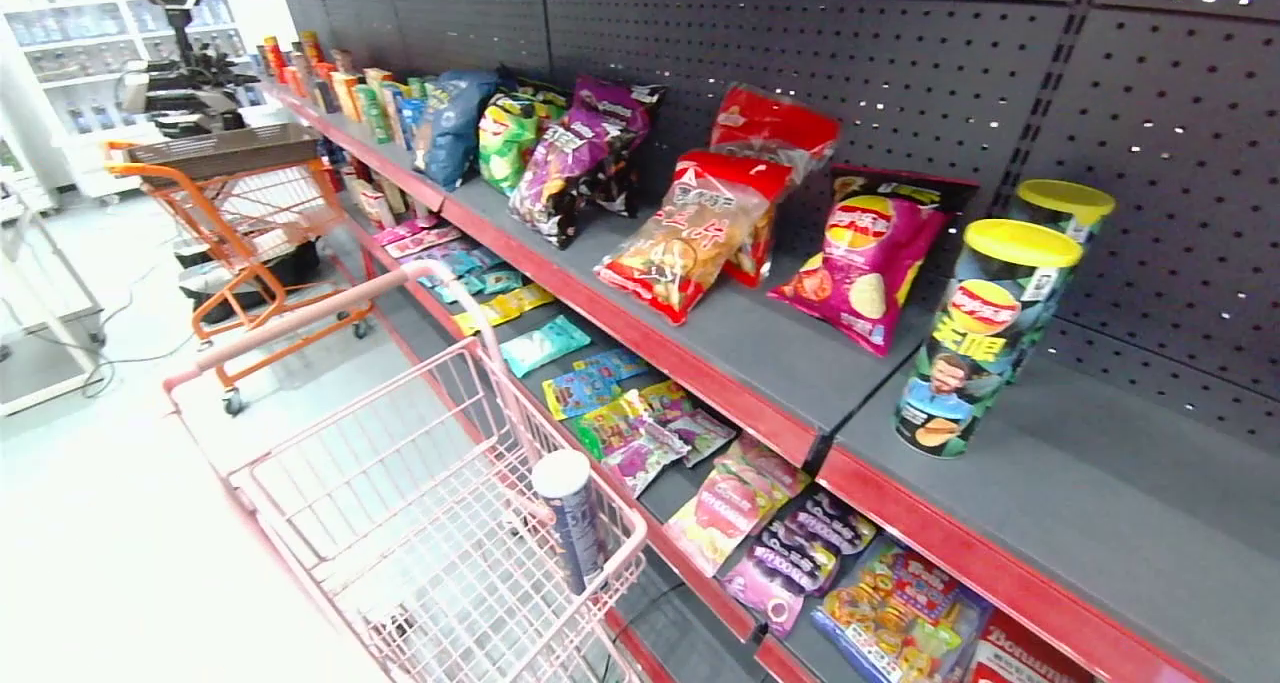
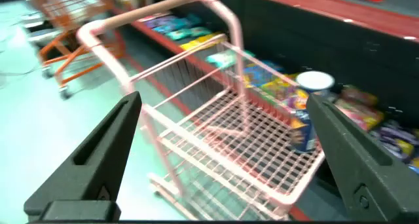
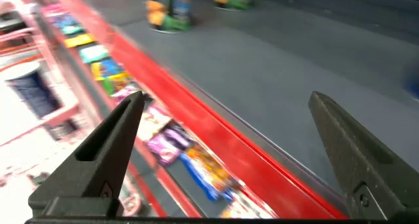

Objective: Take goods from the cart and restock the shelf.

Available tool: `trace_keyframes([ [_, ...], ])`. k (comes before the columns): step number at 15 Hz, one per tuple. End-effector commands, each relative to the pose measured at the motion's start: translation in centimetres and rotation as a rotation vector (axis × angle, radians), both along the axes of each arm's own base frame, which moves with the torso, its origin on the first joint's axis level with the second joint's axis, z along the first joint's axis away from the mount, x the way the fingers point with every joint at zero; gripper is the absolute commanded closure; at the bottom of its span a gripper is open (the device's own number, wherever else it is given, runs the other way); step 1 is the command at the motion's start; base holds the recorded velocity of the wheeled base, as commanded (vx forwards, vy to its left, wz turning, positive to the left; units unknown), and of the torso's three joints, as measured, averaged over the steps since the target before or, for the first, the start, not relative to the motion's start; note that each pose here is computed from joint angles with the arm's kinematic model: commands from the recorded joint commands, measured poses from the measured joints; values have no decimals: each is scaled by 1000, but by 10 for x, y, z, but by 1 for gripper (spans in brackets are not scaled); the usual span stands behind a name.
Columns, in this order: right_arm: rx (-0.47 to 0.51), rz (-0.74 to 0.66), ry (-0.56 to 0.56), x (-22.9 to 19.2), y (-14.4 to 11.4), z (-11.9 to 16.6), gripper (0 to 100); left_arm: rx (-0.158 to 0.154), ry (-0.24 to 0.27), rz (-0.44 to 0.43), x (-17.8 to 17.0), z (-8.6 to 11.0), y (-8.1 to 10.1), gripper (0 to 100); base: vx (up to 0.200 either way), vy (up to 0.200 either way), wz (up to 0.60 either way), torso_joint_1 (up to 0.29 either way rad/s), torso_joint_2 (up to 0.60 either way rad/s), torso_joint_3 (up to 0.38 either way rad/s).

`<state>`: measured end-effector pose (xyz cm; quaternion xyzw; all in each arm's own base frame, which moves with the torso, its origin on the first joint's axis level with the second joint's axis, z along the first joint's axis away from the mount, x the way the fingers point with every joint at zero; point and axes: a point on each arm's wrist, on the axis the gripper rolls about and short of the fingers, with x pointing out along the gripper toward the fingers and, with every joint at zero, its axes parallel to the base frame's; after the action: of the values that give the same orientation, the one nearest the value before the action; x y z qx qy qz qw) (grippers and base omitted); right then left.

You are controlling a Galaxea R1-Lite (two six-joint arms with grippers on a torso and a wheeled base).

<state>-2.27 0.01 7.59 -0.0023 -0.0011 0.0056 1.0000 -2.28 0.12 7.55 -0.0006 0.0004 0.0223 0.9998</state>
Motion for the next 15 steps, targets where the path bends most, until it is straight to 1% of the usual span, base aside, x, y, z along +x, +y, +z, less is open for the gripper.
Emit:
trace_keyframes([
  [1,0,1,-1,0,0,0,0,0,1,0,0,0,0,0,0,0,0,0,0,0],
  [8,2,1,1,0,0,0,0,-2,1,-2,0,0,0,0,0,0,0,0,0,0],
  [15,2,1,-1,0,0,0,0,0,1,-2,0,0,0,0,0,0,0,-126,301,175],
])
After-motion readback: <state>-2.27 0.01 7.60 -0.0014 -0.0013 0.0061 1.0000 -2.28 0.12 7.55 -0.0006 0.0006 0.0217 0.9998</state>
